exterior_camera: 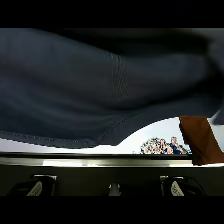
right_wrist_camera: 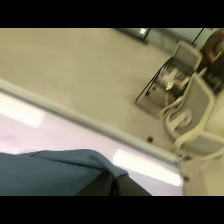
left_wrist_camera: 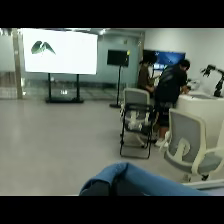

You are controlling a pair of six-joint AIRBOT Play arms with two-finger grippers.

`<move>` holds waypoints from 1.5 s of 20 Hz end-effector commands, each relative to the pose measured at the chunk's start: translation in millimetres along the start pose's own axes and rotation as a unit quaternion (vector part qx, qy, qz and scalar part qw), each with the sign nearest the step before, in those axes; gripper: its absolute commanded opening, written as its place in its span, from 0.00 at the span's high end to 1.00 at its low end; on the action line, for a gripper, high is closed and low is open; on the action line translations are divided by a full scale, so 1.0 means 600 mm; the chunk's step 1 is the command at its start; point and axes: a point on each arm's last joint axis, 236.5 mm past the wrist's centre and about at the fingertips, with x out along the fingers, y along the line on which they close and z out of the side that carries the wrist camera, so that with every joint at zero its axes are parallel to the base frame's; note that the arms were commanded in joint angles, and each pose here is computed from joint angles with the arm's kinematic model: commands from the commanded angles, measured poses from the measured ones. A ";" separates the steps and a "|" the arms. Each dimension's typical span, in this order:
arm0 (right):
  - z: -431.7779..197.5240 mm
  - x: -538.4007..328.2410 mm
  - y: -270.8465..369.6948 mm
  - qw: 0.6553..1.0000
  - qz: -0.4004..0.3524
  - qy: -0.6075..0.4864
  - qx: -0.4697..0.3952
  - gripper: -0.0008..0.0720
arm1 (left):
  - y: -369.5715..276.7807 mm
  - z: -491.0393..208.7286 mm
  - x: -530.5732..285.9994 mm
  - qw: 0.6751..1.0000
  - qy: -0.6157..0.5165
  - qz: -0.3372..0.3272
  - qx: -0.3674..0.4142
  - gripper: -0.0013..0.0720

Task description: Fold the shirts.

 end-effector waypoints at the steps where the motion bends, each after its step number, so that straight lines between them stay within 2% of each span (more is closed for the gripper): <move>1: -0.197 0.064 0.077 0.962 0.135 0.227 0.068 0.97 | 0.050 -0.170 0.046 0.987 0.152 0.021 -0.041 0.95; 3: -0.313 0.119 0.120 0.920 0.197 0.320 0.113 0.97 | 0.084 -0.321 0.084 0.964 0.249 0.027 -0.085 0.95; 5: -0.428 0.174 0.165 0.885 0.228 0.374 0.156 0.97 | 0.106 -0.492 0.111 0.934 0.332 0.032 -0.128 0.95; 9: -0.629 0.305 0.206 0.880 0.166 0.381 0.229 0.97 | 0.120 -0.764 0.160 0.896 0.385 0.059 -0.213 0.95; 12: -0.705 0.352 0.218 0.866 0.146 0.401 0.261 0.97 | 0.126 -0.888 0.186 0.863 0.429 0.081 -0.255 0.95; 15: -0.729 0.389 0.220 0.863 0.135 0.394 0.285 0.97 | 0.134 -0.962 0.198 0.833 0.470 0.094 -0.278 0.95; 18: -0.729 0.406 0.216 0.866 0.126 0.381 0.298 0.96 | 0.136 -0.972 0.210 0.828 0.475 0.094 -0.284 0.95; 19: -0.726 0.408 0.213 0.868 0.125 0.378 0.297 0.87 | 0.136 -0.967 0.213 0.830 0.471 0.094 -0.283 0.95; 20: -0.720 0.410 0.210 0.871 0.129 0.375 0.289 0.56 | 0.137 -0.961 0.216 0.831 0.469 0.092 -0.283 0.95; 21: -0.707 0.409 0.207 0.877 0.143 0.372 0.270 0.33 | 0.136 -0.955 0.218 0.833 0.469 0.088 -0.280 0.95; 23: -0.670 0.405 0.193 0.886 0.171 0.366 0.228 0.29 | 0.126 -0.941 0.222 0.836 0.475 0.067 -0.265 0.95; 26: -0.661 0.386 0.189 0.879 0.190 0.387 0.204 0.14 | 0.108 -0.929 0.218 0.834 0.493 0.035 -0.245 0.95; 30: -0.709 0.309 0.286 0.789 0.304 0.479 0.236 0.14 | 0.098 -0.936 0.201 0.825 0.516 0.017 -0.230 0.95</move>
